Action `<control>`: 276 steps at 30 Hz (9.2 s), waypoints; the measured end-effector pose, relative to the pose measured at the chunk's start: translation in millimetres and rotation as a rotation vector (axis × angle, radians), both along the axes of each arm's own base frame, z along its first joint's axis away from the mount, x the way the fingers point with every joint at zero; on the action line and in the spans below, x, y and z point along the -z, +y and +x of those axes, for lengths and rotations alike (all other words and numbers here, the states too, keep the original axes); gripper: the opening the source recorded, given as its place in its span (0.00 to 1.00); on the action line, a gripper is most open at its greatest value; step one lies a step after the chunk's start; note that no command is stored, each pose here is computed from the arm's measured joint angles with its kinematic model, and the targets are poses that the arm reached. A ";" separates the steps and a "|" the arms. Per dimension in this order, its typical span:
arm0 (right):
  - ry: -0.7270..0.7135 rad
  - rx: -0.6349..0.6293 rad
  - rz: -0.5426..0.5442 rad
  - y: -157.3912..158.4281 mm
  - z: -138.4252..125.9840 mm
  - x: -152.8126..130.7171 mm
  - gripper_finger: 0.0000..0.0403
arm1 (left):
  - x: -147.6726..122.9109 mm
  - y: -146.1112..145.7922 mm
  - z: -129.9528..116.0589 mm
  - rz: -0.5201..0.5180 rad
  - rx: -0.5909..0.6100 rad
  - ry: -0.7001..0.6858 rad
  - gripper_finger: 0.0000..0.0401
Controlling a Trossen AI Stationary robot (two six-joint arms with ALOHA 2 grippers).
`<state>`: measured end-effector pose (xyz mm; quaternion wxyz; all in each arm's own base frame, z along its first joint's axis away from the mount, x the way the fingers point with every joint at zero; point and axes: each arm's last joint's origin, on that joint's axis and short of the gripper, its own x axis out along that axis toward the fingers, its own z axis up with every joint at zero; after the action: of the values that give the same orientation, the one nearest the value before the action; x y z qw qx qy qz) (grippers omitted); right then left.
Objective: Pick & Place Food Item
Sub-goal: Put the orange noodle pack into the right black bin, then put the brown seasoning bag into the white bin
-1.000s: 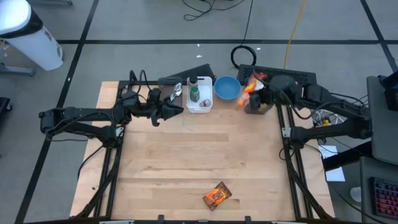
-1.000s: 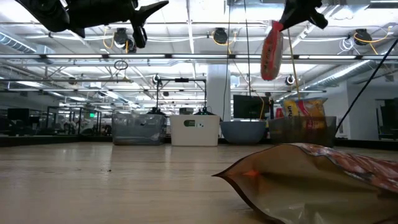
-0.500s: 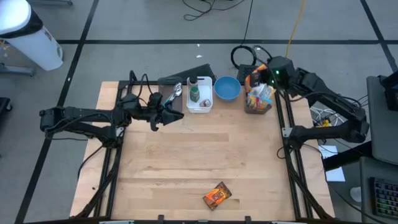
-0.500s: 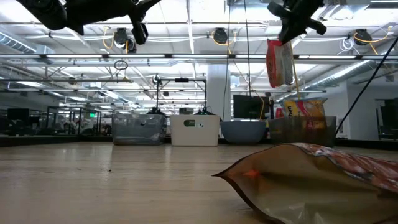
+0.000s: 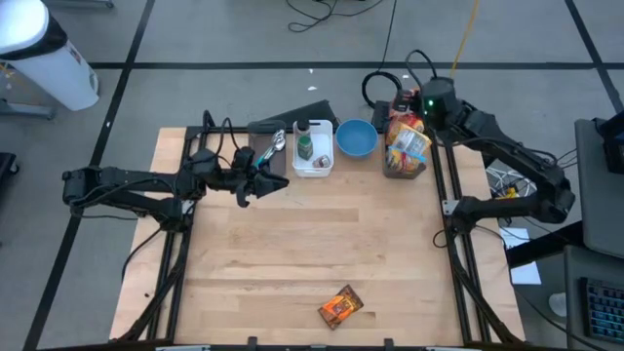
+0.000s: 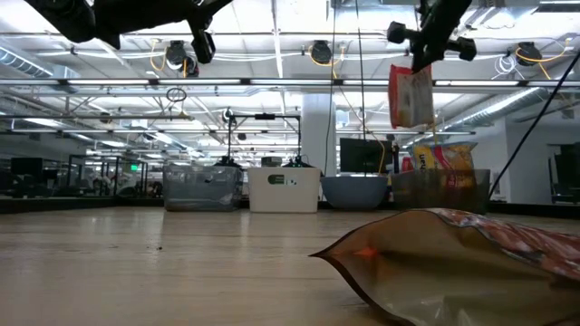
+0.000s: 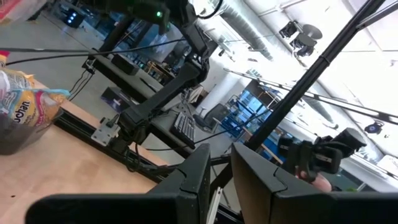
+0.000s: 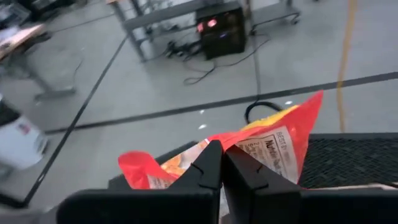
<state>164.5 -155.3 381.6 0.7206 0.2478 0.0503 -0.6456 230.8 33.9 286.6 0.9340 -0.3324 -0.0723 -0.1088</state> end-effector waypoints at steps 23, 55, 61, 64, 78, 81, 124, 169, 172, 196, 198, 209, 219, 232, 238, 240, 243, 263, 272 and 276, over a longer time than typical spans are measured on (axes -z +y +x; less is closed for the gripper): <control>-0.307 0.187 0.056 55.1 -2.7 118.2 0.00 | 0.2 -0.9 -0.1 0.028 0.025 -0.002 0.18; -0.396 0.383 0.289 29.7 -2.8 153.3 0.00 | 2.8 -0.9 0.4 0.027 0.031 0.026 0.18; -0.390 0.379 0.287 26.4 -2.8 153.6 0.00 | 5.2 -0.9 0.8 0.003 0.035 0.055 0.18; -0.356 0.323 0.264 24.5 0.1 151.3 0.00 | 5.1 -0.9 0.8 0.003 0.035 0.053 0.18; -0.303 0.185 0.265 21.2 5.7 147.3 0.14 | 5.0 -0.9 0.8 0.022 0.031 0.049 0.18; -0.309 0.176 0.258 20.8 6.6 146.4 0.25 | 5.0 -0.9 0.8 0.022 0.031 0.049 0.18; -0.626 -1.216 -0.234 113.5 39.5 44.3 0.50 | -32.4 35.7 -14.8 0.200 0.058 0.306 0.18; -0.306 -1.494 0.820 228.1 26.0 250.7 0.50 | -24.7 -80.3 75.9 -0.273 0.033 0.299 0.18; -0.300 -1.516 0.832 231.5 35.0 253.8 0.50 | -29.3 -80.2 79.6 -0.256 0.039 0.282 0.18; -0.237 -1.671 1.090 266.0 116.9 281.7 0.50 | -30.7 -89.8 78.3 -0.172 0.091 0.309 0.18; -0.227 -1.660 1.098 265.8 116.4 283.3 0.50 | -30.6 -92.4 77.8 -0.171 0.099 0.310 0.18; -0.074 -1.571 1.171 259.5 108.5 297.1 0.50 | -28.9 -111.7 73.4 -0.160 0.144 0.332 0.18; -0.040 -1.550 1.195 256.8 99.6 276.9 0.50 | -26.1 -118.9 71.0 -0.138 0.147 0.359 0.18; -0.019 -1.404 0.988 249.9 96.1 266.1 0.50 | -26.1 -119.9 70.8 -0.102 0.149 0.351 0.18; -0.046 -1.413 0.985 252.6 99.6 269.9 0.50 | -25.7 -120.0 70.7 -0.100 0.150 0.355 0.18; -0.071 -1.410 0.992 254.6 101.4 271.4 0.50 | -25.7 -120.0 70.7 -0.100 0.151 0.355 0.18; -0.081 -1.411 0.993 255.5 102.6 272.4 0.50 | -25.6 -120.0 70.7 -0.099 0.151 0.356 0.18; -0.043 -1.504 1.019 271.5 106.7 267.6 0.43 | -25.3 -119.9 70.7 -0.089 0.147 0.357 0.18; -0.048 -1.546 1.064 280.2 127.4 278.8 0.43 | -24.7 -120.0 70.6 -0.102 0.148 0.366 0.18; -0.048 -1.554 1.053 281.1 130.1 277.8 0.43 | -24.5 -122.3 69.9 -0.104 0.157 0.369 0.18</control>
<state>294.5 125.8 103.7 0.7456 0.4523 0.4725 0.1276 300.6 -88.4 311.1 0.9017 -0.3991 0.1206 -0.1144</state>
